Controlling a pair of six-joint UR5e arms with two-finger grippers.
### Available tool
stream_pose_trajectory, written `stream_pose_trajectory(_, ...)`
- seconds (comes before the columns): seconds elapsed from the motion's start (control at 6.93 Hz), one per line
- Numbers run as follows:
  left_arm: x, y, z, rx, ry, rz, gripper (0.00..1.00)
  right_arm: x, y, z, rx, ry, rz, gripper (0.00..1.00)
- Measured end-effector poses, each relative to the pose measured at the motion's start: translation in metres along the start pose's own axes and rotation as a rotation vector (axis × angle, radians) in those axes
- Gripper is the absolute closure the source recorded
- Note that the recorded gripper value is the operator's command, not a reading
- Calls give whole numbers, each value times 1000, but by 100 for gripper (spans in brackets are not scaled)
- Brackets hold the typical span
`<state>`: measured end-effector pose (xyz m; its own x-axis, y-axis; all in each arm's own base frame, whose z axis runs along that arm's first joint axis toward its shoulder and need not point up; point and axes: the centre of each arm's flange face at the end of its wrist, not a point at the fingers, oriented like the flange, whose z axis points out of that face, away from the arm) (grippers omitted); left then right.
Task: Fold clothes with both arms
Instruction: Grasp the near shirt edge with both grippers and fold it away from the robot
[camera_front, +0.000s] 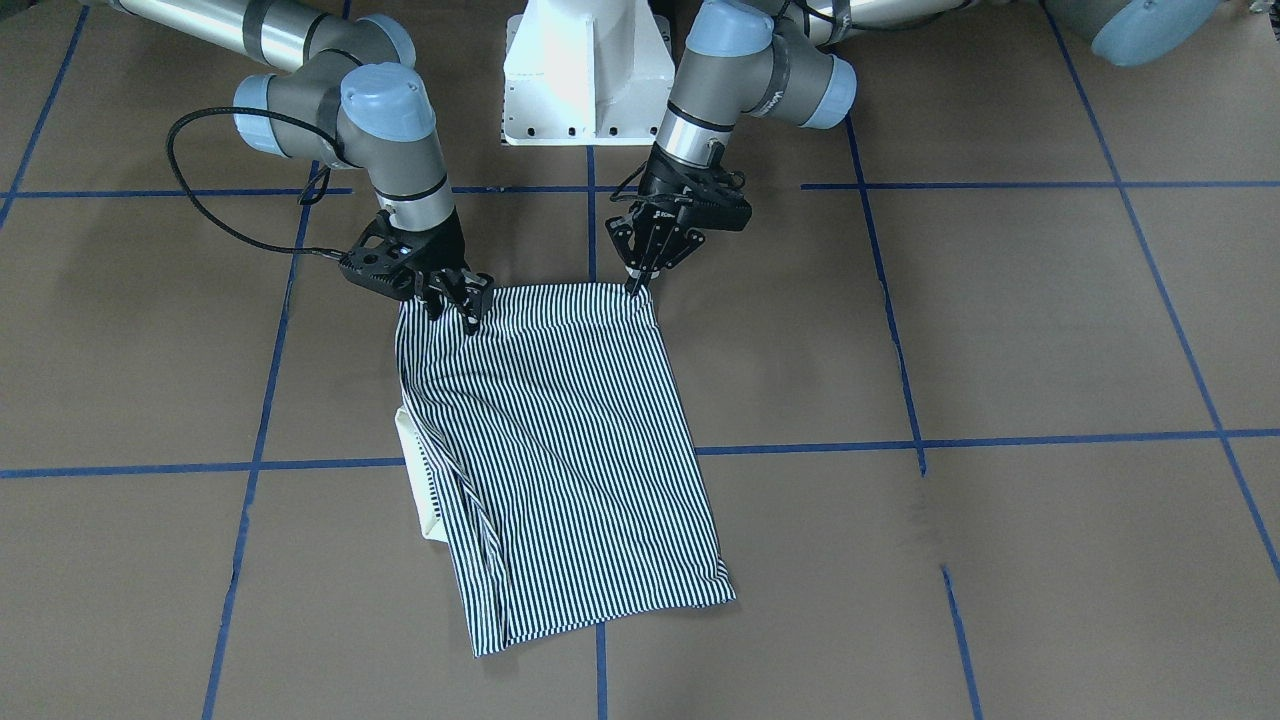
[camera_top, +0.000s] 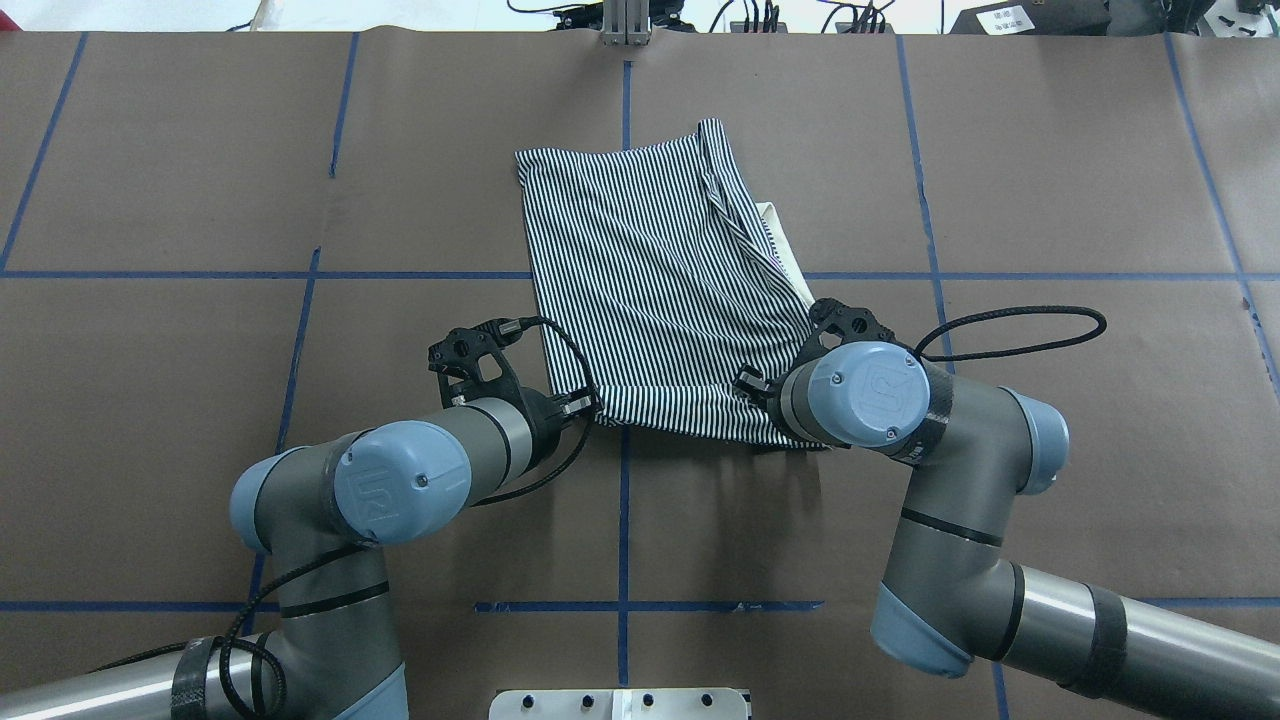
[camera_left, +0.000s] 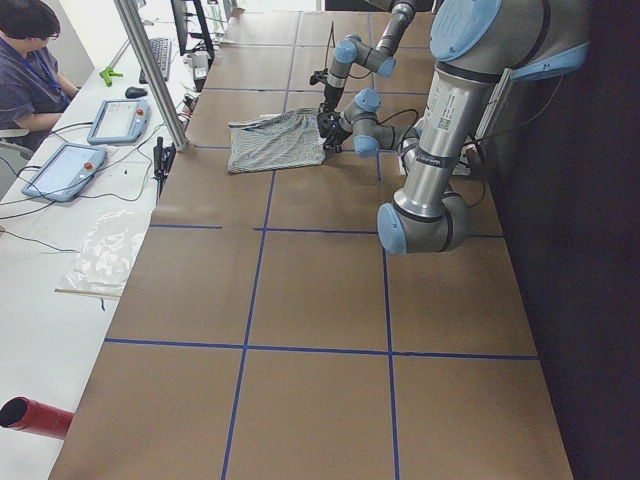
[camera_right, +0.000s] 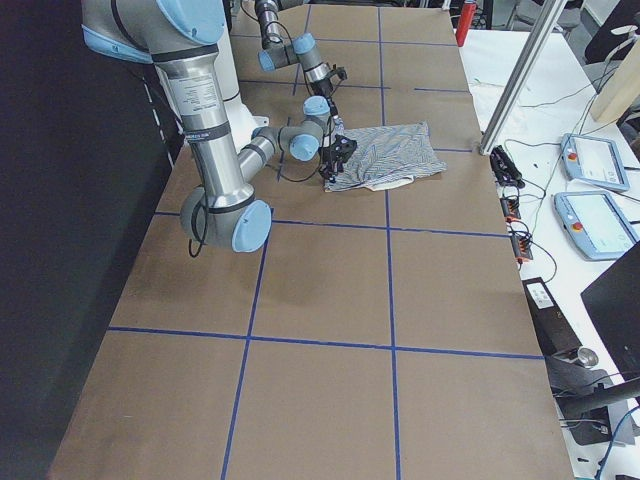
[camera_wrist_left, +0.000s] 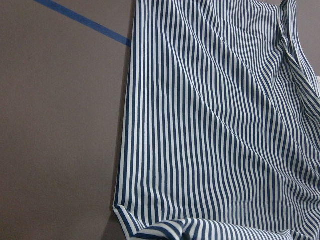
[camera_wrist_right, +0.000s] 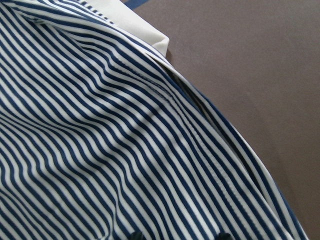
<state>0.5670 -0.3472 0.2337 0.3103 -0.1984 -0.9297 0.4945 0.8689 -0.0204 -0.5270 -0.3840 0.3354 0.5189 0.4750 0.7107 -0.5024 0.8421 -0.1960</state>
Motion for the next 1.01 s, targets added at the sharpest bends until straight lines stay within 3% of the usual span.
stream_pose_trajectory(0.72,2,-1,-2,0,5,0,100,-16,2,-10,-2,-28,9,100)
stream_pose_trajectory(1.01,6,-7,-16,-1,24,22,100,-24,3,-30,-3,-63,34,100)
